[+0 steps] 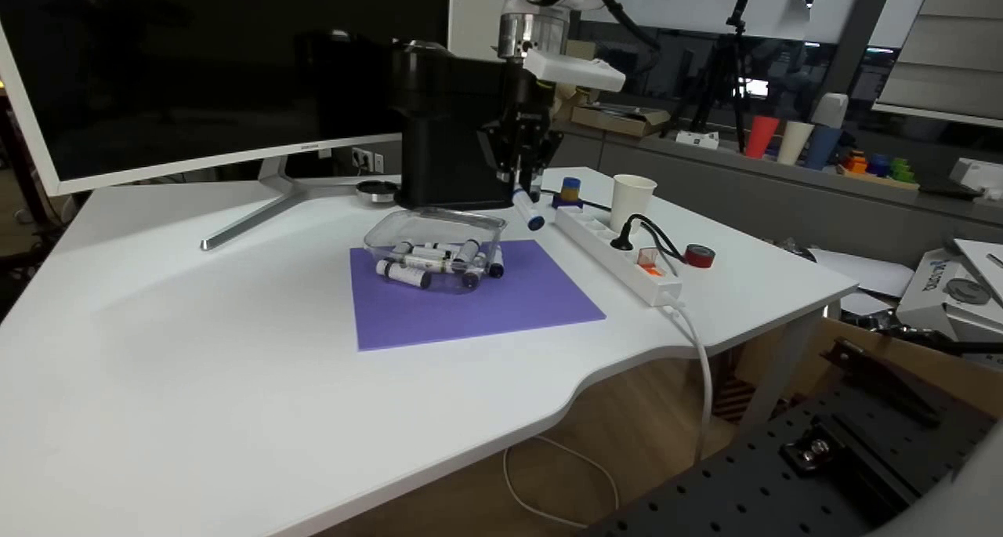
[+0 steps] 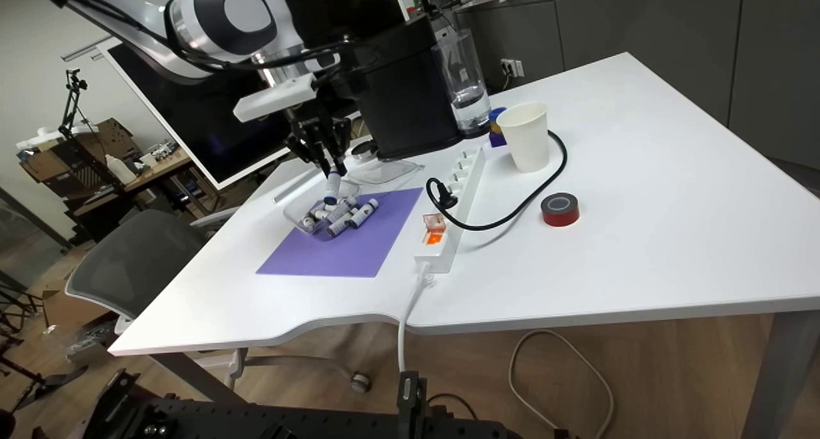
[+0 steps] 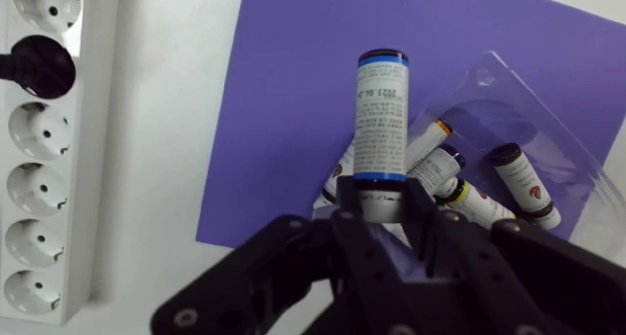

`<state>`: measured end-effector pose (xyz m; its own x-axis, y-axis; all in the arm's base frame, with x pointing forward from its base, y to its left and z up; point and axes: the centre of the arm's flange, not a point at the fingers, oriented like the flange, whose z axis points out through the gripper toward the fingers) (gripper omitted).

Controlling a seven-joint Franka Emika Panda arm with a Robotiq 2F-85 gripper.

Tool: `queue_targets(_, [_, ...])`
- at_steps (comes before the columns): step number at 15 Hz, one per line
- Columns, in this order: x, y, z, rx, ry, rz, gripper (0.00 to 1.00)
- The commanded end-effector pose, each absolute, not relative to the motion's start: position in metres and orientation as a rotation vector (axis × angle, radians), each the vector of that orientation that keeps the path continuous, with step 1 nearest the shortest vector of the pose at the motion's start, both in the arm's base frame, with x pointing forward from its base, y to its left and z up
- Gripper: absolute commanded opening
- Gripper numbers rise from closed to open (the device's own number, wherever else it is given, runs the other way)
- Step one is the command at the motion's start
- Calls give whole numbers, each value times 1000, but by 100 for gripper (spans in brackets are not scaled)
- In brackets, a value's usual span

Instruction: Remove one bottle from the storage box

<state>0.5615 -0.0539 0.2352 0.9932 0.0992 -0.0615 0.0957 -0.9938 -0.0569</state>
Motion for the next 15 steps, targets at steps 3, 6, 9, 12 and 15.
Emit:
queue_targets(3, [562,-82,201,-3068,-47,180,7])
queue_targets(6, [562,-91,181,-3053,-21,234,7])
queue_targets(9, [562,-100,166,-3042,7,264,7])
queue_targets(12, [563,-106,159,-3036,31,276,52])
queue_targets(15, [564,-109,158,-3037,40,273,73])
